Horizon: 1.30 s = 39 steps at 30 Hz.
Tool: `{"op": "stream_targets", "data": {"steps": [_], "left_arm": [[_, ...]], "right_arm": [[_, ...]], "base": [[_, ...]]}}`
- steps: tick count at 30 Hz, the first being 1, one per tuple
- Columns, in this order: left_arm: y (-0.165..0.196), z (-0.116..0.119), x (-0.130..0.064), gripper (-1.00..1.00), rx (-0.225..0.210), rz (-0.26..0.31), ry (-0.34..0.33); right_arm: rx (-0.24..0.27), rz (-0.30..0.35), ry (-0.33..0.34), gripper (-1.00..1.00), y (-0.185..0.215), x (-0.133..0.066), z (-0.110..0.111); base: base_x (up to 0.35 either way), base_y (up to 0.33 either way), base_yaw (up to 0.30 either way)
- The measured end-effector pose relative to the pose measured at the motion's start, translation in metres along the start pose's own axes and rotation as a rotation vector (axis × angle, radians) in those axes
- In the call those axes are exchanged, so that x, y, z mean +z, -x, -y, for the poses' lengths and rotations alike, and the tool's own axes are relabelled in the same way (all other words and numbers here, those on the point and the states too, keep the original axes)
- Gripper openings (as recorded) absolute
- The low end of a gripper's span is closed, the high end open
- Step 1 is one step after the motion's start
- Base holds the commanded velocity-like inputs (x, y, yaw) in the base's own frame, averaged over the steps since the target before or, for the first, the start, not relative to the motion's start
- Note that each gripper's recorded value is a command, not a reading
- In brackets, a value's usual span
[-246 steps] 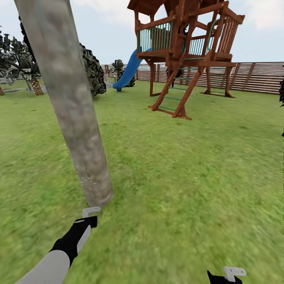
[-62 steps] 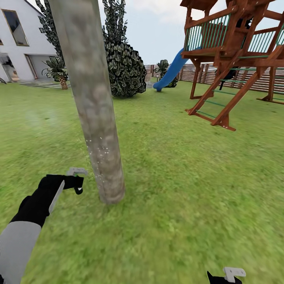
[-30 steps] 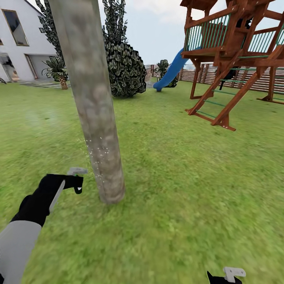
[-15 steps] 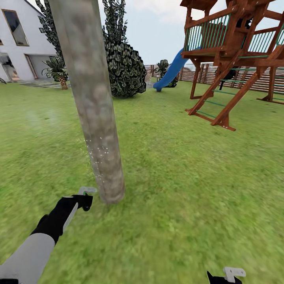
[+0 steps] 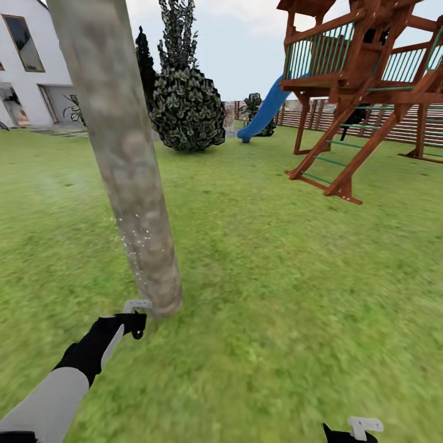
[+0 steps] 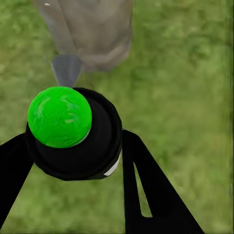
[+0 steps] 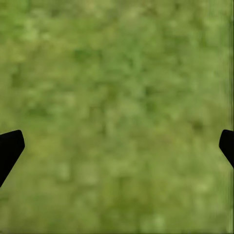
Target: In the garden, pick up the pesticide atomizer on the floor and spray pesticide onto both trees until each tree trunk is fully covered.
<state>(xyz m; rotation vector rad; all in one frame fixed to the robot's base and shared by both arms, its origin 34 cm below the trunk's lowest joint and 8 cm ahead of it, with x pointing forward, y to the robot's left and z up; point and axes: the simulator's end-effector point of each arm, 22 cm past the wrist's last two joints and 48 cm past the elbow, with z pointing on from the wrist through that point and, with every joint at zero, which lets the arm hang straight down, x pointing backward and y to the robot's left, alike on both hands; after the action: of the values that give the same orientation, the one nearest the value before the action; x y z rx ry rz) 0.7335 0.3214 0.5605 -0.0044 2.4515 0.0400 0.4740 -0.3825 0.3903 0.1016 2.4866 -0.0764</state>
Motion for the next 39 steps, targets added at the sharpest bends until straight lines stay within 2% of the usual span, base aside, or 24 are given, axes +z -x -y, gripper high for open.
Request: {"op": "stream_targets", "data": {"steps": [2, 6, 11, 14, 20, 28, 33, 37, 39], "left_arm": [[-0.019, -0.008, 0.008, -1.00, -0.034, -0.003, 0.034], [-0.024, -0.013, 0.011, -1.00, -0.063, 0.029, 0.051], [-0.032, -0.013, 0.011, -1.00, -0.065, 0.033, 0.052], [-0.027, -0.011, 0.011, -1.00, -0.066, 0.074, 0.049], [-0.027, 0.008, 0.012, -1.00, -0.073, 0.077, 0.023], [-0.028, 0.007, 0.012, -1.00, -0.070, 0.076, 0.026], [-0.028, 0.008, 0.012, -1.00, -0.069, 0.074, 0.025], [-0.030, -0.002, 0.012, -1.00, -0.077, 0.071, 0.086], [-0.030, 0.001, 0.012, -1.00, -0.079, 0.072, 0.086]], "right_arm": [[0.000, 0.000, 0.000, 1.00, 0.000, 0.000, 0.000], [0.000, 0.000, 0.000, 1.00, 0.000, 0.000, 0.000], [0.001, 0.004, -0.002, 1.00, 0.002, 0.000, 0.001], [0.001, 0.004, -0.002, 1.00, 0.002, 0.000, 0.001], [0.001, 0.003, -0.002, 1.00, 0.001, 0.000, 0.001], [0.001, 0.002, -0.001, 1.00, 0.001, 0.000, 0.000], [0.001, 0.003, -0.001, 1.00, 0.001, 0.000, 0.000], [0.001, 0.003, -0.002, 1.00, 0.001, 0.000, 0.001], [0.001, 0.003, -0.002, 1.00, 0.001, 0.000, 0.001]], "base": [[0.000, -0.270, 0.069], [0.099, -0.257, 0.240], [0.229, -0.191, 0.092], [0.201, -0.199, 0.003], [0.014, -0.266, 0.099], [0.153, -0.226, 0.275], [0.246, -0.174, 0.055], [0.058, -0.038, 0.147], [0.001, -0.011, 0.270]]}}
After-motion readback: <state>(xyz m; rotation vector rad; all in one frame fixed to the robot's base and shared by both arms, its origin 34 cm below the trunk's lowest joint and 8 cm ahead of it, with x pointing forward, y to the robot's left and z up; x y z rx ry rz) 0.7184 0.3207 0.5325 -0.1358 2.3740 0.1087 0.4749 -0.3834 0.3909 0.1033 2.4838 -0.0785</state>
